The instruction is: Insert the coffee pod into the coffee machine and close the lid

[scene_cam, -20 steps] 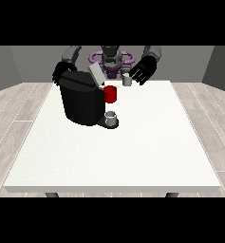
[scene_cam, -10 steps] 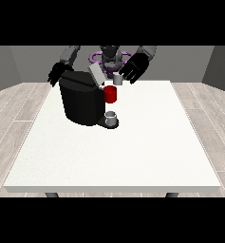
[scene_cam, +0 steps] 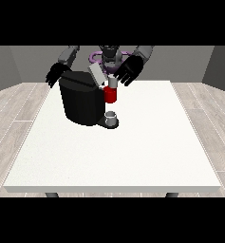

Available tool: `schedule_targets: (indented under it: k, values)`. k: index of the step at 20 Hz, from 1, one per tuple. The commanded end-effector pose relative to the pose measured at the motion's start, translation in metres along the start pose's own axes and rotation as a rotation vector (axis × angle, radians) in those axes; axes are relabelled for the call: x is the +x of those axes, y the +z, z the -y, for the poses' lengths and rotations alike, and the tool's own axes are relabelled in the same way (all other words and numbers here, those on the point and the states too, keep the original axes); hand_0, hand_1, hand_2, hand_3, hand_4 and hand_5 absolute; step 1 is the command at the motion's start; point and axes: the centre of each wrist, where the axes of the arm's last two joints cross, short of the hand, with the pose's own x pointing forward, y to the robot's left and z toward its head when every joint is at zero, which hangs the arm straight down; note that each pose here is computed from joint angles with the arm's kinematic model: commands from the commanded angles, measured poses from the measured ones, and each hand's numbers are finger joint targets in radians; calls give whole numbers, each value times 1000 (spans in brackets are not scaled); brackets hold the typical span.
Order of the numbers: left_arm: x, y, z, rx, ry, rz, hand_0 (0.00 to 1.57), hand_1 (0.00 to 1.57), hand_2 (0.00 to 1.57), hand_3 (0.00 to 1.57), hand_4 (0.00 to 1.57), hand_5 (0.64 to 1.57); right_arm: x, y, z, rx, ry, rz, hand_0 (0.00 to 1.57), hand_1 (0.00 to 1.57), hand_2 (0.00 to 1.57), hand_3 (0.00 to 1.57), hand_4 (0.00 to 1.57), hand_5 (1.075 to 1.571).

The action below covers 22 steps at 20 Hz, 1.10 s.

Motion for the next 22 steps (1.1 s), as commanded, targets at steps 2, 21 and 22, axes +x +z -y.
schedule_targets:
  k: [2, 21, 22]
  values:
    - [-2, -1, -6, 20, -10, -14, 1316, 1316, 1328, 1225, 510, 1571, 19, -7, -2, 2, -22, 36, 0, 0, 0, 0, 512, 1571]
    - [-12, 1, 8, -11, -28, -5, 1208, 1208, 1265, 1191, 493, 1571, 10, 6, 1, 11, -7, 33, 0, 0, 0, 0, 445, 1571]
    - [7, -7, 21, -64, -24, -3, 1221, 1221, 1275, 1199, 488, 1571, 7, -2, 2, -19, -22, 3, 0, 0, 0, 0, 446, 1571]
